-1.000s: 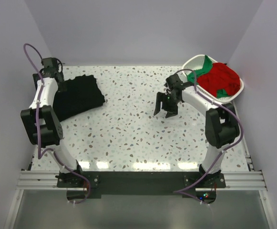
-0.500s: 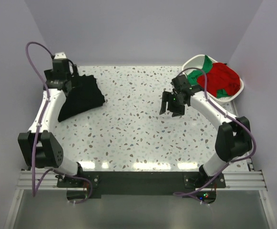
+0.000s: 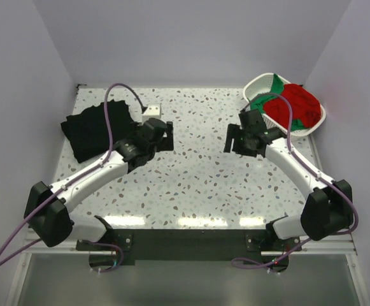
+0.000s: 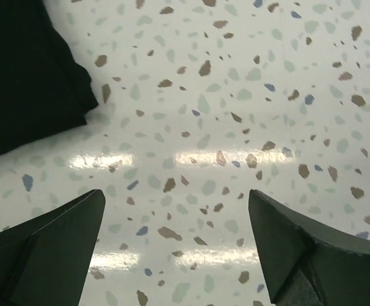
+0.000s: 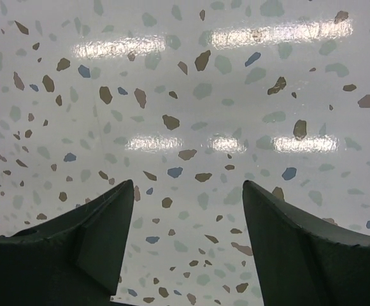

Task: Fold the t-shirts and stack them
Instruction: Reset both grippers

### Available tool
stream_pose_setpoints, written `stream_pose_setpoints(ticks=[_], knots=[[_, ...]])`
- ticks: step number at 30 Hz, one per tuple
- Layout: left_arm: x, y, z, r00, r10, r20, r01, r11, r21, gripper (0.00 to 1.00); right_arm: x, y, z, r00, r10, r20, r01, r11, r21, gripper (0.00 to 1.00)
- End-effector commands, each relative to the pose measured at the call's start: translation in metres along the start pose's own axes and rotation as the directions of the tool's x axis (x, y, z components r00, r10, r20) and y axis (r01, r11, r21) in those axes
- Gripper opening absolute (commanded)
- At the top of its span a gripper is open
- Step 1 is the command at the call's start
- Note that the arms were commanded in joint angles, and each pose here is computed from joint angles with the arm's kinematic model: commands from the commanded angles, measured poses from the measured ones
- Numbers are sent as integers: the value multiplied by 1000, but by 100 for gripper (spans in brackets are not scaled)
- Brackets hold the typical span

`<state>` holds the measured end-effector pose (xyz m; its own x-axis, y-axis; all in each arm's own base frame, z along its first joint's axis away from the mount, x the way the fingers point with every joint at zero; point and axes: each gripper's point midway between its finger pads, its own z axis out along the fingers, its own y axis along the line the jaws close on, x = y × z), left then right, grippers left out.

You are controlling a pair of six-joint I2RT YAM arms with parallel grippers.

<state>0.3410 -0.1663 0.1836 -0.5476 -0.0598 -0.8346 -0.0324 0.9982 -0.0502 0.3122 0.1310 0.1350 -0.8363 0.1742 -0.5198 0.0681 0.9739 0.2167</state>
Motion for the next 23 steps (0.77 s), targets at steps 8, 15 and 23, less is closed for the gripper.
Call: stream_pose_setpoints(ticks=[8, 15, 23], knots=[[21, -52, -42, 993, -109, 35, 99, 974, 202, 100, -8, -15, -5, 993, -4, 121, -1, 999, 42, 73], [19, -43, -47, 991, -123, 49, 112, 977, 184, 100, -5, -16, -3, 994, -10, 105, 5, 999, 45, 73], [11, -42, -52, 987, -147, 63, 133, 974, 183, 100, -3, -10, -4, 996, -20, 90, 19, 1000, 13, 73]])
